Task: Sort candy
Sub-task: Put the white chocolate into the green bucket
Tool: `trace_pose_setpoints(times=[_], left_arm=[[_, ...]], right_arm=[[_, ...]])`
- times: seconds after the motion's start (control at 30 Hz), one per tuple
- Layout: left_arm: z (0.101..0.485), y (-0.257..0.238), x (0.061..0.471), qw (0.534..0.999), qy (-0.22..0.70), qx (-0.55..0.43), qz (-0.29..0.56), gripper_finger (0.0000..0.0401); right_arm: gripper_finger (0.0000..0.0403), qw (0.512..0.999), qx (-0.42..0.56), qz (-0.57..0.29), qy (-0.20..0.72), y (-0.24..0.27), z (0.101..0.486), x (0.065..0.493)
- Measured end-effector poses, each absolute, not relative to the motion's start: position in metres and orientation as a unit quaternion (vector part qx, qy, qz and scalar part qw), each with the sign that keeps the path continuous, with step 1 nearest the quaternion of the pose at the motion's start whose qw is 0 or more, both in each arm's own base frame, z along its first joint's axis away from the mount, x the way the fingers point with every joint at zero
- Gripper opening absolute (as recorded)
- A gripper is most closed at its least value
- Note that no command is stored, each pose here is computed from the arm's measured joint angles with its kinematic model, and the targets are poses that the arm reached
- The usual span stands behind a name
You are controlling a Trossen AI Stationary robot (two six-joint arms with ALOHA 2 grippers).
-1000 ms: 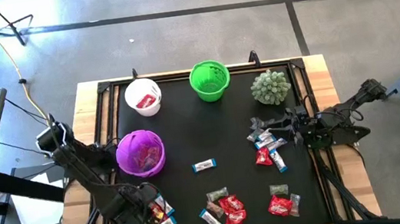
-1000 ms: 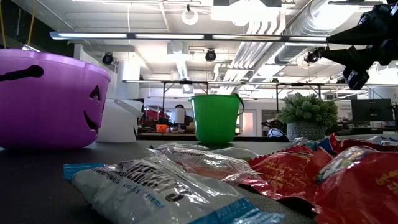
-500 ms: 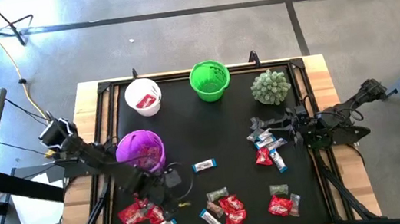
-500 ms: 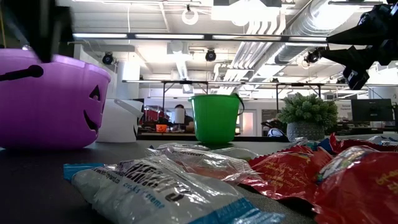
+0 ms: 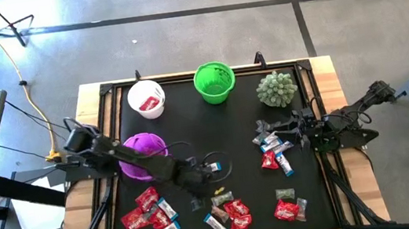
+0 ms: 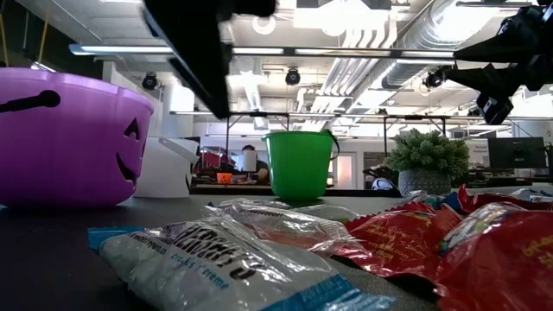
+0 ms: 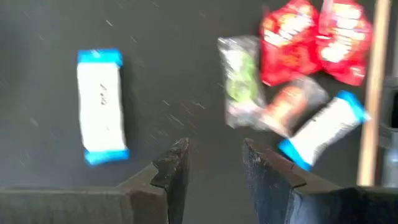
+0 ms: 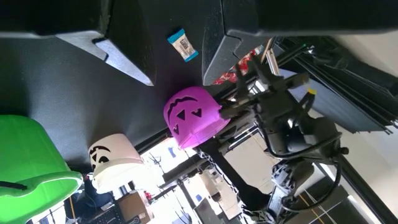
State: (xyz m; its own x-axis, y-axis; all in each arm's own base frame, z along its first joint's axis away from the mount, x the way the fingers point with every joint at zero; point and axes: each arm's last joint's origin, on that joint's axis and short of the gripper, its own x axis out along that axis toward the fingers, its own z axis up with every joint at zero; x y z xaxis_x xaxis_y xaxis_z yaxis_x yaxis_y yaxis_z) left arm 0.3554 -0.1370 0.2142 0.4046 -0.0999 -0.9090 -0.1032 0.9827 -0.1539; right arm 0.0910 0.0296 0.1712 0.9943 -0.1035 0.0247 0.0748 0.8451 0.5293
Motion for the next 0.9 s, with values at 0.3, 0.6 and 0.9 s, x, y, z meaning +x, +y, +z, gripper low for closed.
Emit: trace_pose_setpoints(times=[0.3, 0.6, 0.9], left_arm=[[0.180, -0.098, 0.380, 0.808, 0.587, -0.050, 0.003, 0.0135], [0.164, -0.063, 0.390, 0.792, 0.604, -0.081, 0.020, 0.0189], [0.148, -0.048, 0.394, 0.779, 0.623, -0.068, -0.006, 0.0208]], right_arm=[[0.0126, 0.960, 0.275, -0.046, -0.027, 0.030, 0.171, 0.091], [0.0126, 0.960, 0.275, -0.046, -0.026, 0.030, 0.171, 0.091], [0.0126, 0.960, 0.275, -0.046, -0.026, 0.030, 0.171, 0.091]])
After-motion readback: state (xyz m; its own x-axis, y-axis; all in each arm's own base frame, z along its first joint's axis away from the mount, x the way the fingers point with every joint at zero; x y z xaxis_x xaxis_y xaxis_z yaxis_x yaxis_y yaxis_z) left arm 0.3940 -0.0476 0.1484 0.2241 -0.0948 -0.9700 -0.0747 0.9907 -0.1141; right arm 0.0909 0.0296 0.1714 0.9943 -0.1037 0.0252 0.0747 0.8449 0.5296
